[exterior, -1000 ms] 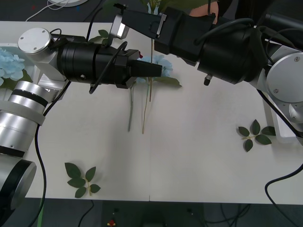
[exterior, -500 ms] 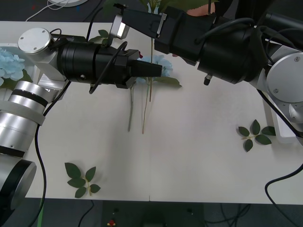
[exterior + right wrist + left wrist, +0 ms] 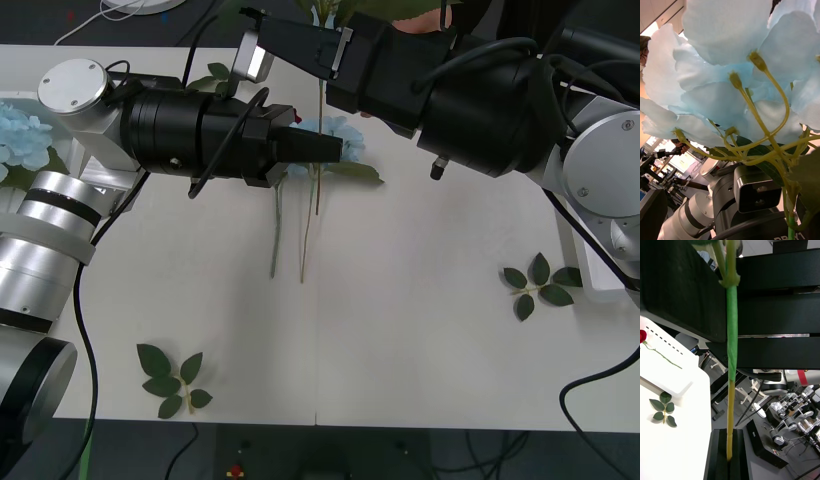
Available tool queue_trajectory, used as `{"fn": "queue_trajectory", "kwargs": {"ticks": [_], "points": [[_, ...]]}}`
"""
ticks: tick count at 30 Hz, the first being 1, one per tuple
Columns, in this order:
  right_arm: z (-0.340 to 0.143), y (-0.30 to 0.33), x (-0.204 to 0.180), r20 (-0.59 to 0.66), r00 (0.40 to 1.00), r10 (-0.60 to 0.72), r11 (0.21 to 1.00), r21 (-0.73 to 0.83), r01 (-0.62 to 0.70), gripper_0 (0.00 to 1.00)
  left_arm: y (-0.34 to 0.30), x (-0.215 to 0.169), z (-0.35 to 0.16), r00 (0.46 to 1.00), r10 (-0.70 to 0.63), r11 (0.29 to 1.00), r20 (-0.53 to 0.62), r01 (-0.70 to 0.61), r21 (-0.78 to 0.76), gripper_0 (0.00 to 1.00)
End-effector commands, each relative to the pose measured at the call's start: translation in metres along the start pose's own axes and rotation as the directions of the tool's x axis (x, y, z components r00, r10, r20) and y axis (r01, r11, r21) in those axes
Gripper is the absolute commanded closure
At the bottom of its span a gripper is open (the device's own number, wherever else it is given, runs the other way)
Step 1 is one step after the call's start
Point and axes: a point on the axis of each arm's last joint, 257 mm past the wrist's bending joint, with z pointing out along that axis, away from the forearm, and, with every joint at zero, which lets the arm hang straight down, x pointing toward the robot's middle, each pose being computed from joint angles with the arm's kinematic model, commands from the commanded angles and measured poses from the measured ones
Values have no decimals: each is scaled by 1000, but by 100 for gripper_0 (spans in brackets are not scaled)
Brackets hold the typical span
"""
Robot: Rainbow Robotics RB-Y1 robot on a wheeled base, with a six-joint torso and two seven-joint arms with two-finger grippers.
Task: Place the red flowers into the right box and the blue flowers into the left box. If a person shows an open palm, hand one flower to the person first, then continue sorting.
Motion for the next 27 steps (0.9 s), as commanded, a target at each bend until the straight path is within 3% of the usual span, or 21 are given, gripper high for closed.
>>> {"fn": "queue_trajectory", "kwargs": {"ticks": [1,16,27], "points": [[5,30,-12,18,997,-75,995,-57,76,0,-13,-17,14,999,47,998,-2,-47,34,100],[-27,3,-18,-111,990,-93,995,17,95,0,-13,-17,14,999,47,998,-4,-47,36,100],[-78,-49,-16,-287,958,-12,980,189,69,0,-14,-16,14,999,47,998,-6,-47,39,100]]}}
